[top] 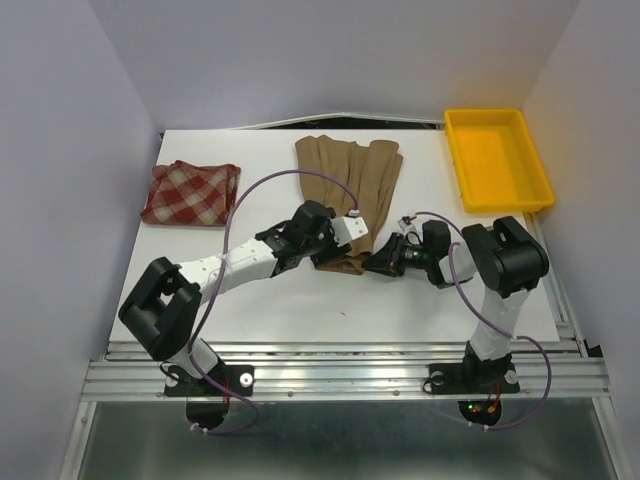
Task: Fold and stack the skirts
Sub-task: Fold the skirt
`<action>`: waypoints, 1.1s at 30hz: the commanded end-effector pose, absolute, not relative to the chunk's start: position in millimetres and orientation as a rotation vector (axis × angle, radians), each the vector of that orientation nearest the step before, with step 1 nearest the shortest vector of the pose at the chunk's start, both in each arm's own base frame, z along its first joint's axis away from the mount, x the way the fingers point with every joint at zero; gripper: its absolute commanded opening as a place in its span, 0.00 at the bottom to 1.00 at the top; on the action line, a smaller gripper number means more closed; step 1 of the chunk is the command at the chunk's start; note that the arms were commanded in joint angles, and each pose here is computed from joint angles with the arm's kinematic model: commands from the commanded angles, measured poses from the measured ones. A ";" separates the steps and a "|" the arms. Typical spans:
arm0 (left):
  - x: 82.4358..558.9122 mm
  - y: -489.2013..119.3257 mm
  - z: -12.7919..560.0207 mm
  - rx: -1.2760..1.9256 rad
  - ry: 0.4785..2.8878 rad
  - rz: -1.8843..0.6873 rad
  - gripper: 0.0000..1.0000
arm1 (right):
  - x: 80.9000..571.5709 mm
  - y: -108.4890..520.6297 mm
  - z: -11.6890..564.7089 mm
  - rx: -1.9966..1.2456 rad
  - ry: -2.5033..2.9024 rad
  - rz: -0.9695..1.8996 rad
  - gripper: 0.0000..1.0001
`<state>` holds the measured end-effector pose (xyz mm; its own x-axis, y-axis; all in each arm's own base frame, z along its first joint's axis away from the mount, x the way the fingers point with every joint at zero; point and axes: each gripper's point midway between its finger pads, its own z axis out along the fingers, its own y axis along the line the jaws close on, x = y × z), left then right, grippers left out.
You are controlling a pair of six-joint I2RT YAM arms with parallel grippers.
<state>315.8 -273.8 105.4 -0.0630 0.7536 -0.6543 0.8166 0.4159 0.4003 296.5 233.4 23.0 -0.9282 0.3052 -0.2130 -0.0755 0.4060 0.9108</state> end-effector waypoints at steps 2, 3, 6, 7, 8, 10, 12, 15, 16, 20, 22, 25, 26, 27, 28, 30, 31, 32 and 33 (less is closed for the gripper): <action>304.7 -282.3 127.6 1.432 1.695 -0.133 0.69 | 296.5 225.9 -8.0 0.253 2.406 1.394 0.12; 303.8 -283.0 126.0 1.457 1.679 -0.113 0.69 | 296.4 226.3 -6.9 0.251 2.408 1.398 0.10; 303.7 -285.6 123.1 1.499 1.652 -0.079 0.69 | 299.3 228.1 1.3 0.225 2.393 1.409 0.02; 304.1 -286.3 123.1 1.507 1.644 -0.071 0.69 | 299.5 228.1 2.0 0.221 2.395 1.407 0.01; 303.4 -287.8 122.2 1.523 1.635 -0.067 0.69 | 300.7 228.3 3.8 0.217 2.394 1.405 0.01; 301.0 -290.0 120.5 1.551 1.615 -0.057 0.69 | 300.1 228.7 7.4 0.199 2.388 1.408 0.01; 296.5 -294.3 117.3 1.595 1.588 -0.048 0.69 | 299.7 228.4 9.3 0.198 2.388 1.406 0.01; 291.9 -298.9 112.3 1.633 1.574 -0.050 0.69 | 299.5 229.0 11.8 0.190 2.382 1.413 0.01; 291.3 -300.1 110.5 1.640 1.574 -0.051 0.69 | 299.6 229.2 12.9 0.187 2.379 1.415 0.01; 291.3 -302.7 99.1 1.679 1.576 -0.027 0.70 | 298.7 229.8 13.7 0.185 2.382 1.424 0.01; 292.4 -305.0 96.7 1.687 1.576 -0.026 0.70 | 298.9 230.2 14.1 0.187 2.383 1.429 0.01; 294.2 -308.0 92.0 1.700 1.578 -0.023 0.70 | 298.3 230.2 13.3 0.182 2.392 1.427 0.01; 294.1 -308.4 87.5 1.711 1.584 -0.021 0.70 | 298.1 230.4 13.2 0.179 2.394 1.430 0.01; 294.9 -309.3 86.2 1.715 1.585 -0.020 0.70 | 297.8 230.5 13.6 0.178 2.394 1.432 0.01; 295.7 -310.7 84.9 1.719 1.585 -0.020 0.70 | 296.6 230.4 13.5 0.172 2.396 1.433 0.01; 304.6 -307.3 81.3 1.702 1.599 0.045 0.68 | 295.0 231.0 14.8 0.161 2.398 1.442 0.01; 308.6 -305.1 81.2 1.692 1.603 0.076 0.64 | 294.2 230.5 13.8 0.147 2.400 1.435 0.01; 311.5 -303.4 78.6 1.689 1.608 0.097 0.61 | 293.9 230.1 13.5 0.142 2.404 1.430 0.01; 314.3 -303.8 79.8 1.677 1.605 0.108 0.58 | 294.1 230.0 13.4 0.139 2.408 1.427 0.01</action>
